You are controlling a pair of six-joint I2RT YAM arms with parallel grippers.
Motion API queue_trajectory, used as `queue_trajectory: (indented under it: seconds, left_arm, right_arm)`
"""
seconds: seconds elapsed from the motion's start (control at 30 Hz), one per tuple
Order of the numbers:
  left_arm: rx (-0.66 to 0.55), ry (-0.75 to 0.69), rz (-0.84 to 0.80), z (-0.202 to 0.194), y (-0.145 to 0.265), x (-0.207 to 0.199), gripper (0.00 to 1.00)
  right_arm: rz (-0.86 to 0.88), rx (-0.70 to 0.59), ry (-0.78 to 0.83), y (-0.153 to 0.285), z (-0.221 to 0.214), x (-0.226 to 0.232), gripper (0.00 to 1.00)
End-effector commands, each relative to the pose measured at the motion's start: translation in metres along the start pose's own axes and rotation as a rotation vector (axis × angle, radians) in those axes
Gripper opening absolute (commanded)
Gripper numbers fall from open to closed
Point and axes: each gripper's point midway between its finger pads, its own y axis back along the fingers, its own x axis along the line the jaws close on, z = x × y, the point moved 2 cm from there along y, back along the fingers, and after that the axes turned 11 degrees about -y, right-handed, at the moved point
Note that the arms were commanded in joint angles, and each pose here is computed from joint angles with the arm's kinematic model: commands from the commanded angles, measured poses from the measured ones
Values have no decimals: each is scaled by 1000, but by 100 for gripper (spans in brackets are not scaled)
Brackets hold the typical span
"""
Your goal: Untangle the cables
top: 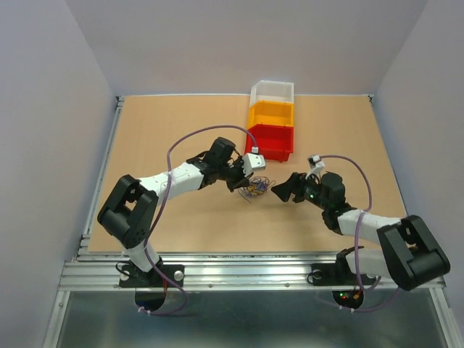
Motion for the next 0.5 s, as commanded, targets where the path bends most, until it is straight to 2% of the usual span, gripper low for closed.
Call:
queue_trajectory:
  seconds: [0.0, 0.17, 0.33, 0.37, 0.47]
  left_arm:
    - [-39, -14, -13, 9, 4, 4, 0]
    - [-46, 18, -8, 6, 6, 12, 0]
    - [-55, 24, -38, 8, 5, 10, 0]
    - [-53, 29, -52, 7, 6, 8, 0]
    - [-59, 34, -61, 10, 7, 10, 0]
  right_arm:
    - [197, 11, 102, -24, 6, 38, 81]
    - [258, 81, 128, -52, -12, 52, 81]
    - [373, 29, 113, -60, -10, 73, 81]
    - [370, 10, 90, -61, -8, 74, 69]
    - [332, -12, 65, -70, -6, 67, 47]
